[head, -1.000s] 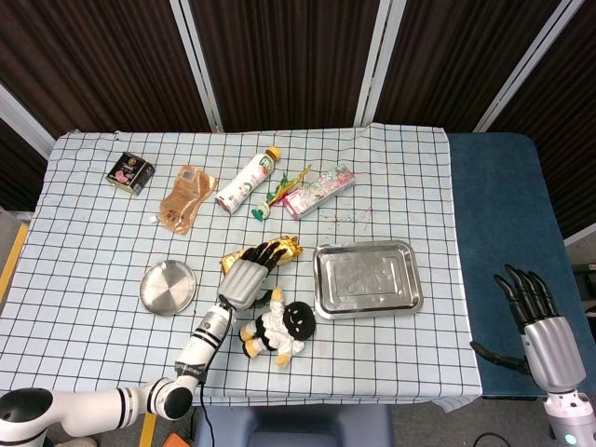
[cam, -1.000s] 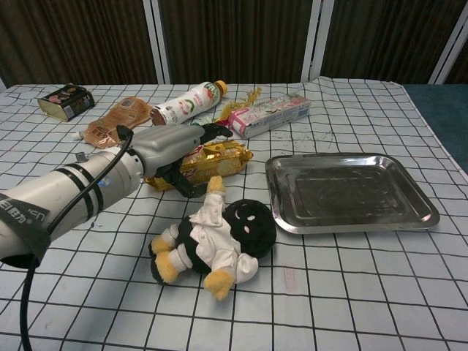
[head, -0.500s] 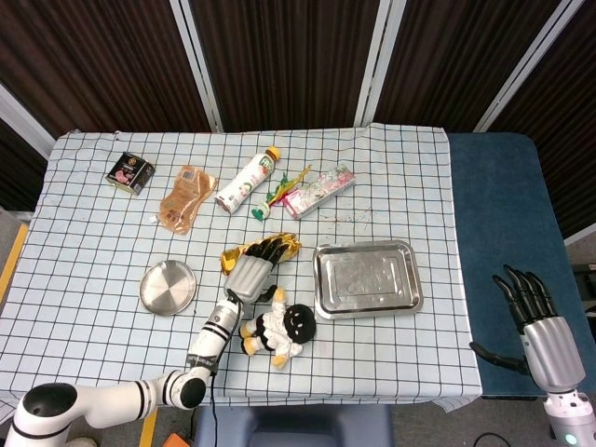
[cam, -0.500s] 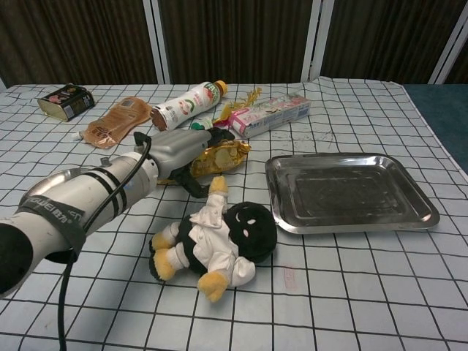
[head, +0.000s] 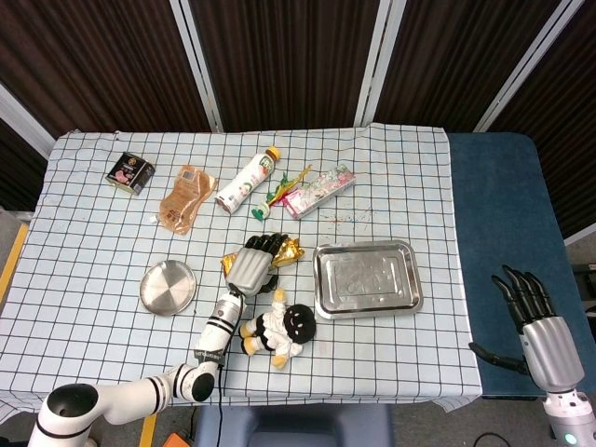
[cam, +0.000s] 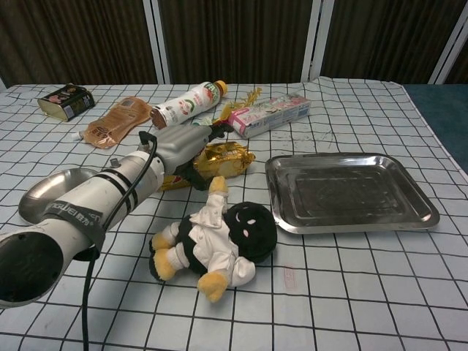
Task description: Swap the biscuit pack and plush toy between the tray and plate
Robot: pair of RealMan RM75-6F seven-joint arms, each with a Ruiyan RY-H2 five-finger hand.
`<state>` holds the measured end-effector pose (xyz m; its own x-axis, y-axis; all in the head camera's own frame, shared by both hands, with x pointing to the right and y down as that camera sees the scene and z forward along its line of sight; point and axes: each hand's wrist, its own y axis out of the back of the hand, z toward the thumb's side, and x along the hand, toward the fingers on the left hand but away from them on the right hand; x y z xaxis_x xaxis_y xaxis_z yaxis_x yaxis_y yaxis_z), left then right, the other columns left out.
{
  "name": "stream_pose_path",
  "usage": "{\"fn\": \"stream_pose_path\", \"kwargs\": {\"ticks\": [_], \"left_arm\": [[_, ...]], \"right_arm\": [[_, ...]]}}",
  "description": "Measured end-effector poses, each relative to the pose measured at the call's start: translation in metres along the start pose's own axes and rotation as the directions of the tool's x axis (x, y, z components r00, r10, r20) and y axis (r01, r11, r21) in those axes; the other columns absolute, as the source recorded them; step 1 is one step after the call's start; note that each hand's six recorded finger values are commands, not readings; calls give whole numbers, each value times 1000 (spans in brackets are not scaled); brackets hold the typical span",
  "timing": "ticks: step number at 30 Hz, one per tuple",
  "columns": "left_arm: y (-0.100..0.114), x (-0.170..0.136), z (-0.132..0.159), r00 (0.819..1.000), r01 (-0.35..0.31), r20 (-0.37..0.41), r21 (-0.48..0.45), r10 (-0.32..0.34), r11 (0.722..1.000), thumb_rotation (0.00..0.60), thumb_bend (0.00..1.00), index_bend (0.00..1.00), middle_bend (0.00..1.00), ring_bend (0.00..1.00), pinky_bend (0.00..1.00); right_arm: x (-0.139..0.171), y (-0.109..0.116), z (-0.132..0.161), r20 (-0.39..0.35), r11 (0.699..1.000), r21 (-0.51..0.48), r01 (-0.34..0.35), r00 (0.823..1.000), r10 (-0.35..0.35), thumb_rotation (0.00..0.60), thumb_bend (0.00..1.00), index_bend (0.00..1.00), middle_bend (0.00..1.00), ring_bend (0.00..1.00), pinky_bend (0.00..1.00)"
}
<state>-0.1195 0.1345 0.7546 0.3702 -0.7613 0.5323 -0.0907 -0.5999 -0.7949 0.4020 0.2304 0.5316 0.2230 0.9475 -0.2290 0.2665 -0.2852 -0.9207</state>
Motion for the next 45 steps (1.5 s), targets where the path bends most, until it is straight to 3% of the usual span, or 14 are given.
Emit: {"fn": "stream_pose_path", "kwargs": {"ticks": [7, 9, 14, 19, 28, 34, 40, 45], "left_arm": [[-10, 2, -7, 999, 26, -24, 17, -26, 999, 600, 404, 84, 166, 201, 229], [-11, 3, -8, 999, 26, -32, 18, -25, 1000, 600, 411, 122, 226, 263, 292], [-8, 5, -11, 999, -12, -37, 23, 13, 1000, 600, 518, 294, 492, 504, 567], [-4, 4, -11, 998, -65, -13, 51, 66, 997, 600, 615, 387, 608, 618, 713], [16, -6, -18, 990, -138, 21, 86, 137, 987, 600, 629, 416, 647, 651, 736], [39, -31, -40, 989, -147, 14, 94, 147, 985, 600, 628, 416, 651, 654, 738], [56, -78, -93, 990, -116, -64, 141, 126, 983, 600, 628, 416, 651, 654, 739], [52, -116, -125, 985, -69, -145, 144, 90, 987, 600, 627, 417, 650, 654, 738]], "right_arm": [[0, 0, -1, 3, 1000, 1, -2, 1000, 2, 600, 49, 0, 0, 0, 0], [0, -1, 0, 2, 1000, 1, -4, 1000, 4, 600, 49, 0, 0, 0, 0], [1, -1, 0, 4, 1000, 3, -8, 1000, 8, 600, 48, 0, 0, 0, 0], [1, -2, 0, 5, 1000, 1, -9, 1000, 9, 600, 48, 2, 0, 0, 0], [1, -2, 0, 6, 1000, -2, -13, 1000, 13, 600, 49, 4, 0, 0, 0], [2, -2, 1, 5, 1000, -6, -14, 1000, 14, 600, 49, 11, 0, 0, 0], [2, -4, 1, 8, 1000, 1, -16, 1000, 16, 600, 48, 11, 0, 0, 0], [0, -6, 0, 13, 1000, 7, -20, 1000, 20, 600, 48, 11, 0, 0, 0]]}}
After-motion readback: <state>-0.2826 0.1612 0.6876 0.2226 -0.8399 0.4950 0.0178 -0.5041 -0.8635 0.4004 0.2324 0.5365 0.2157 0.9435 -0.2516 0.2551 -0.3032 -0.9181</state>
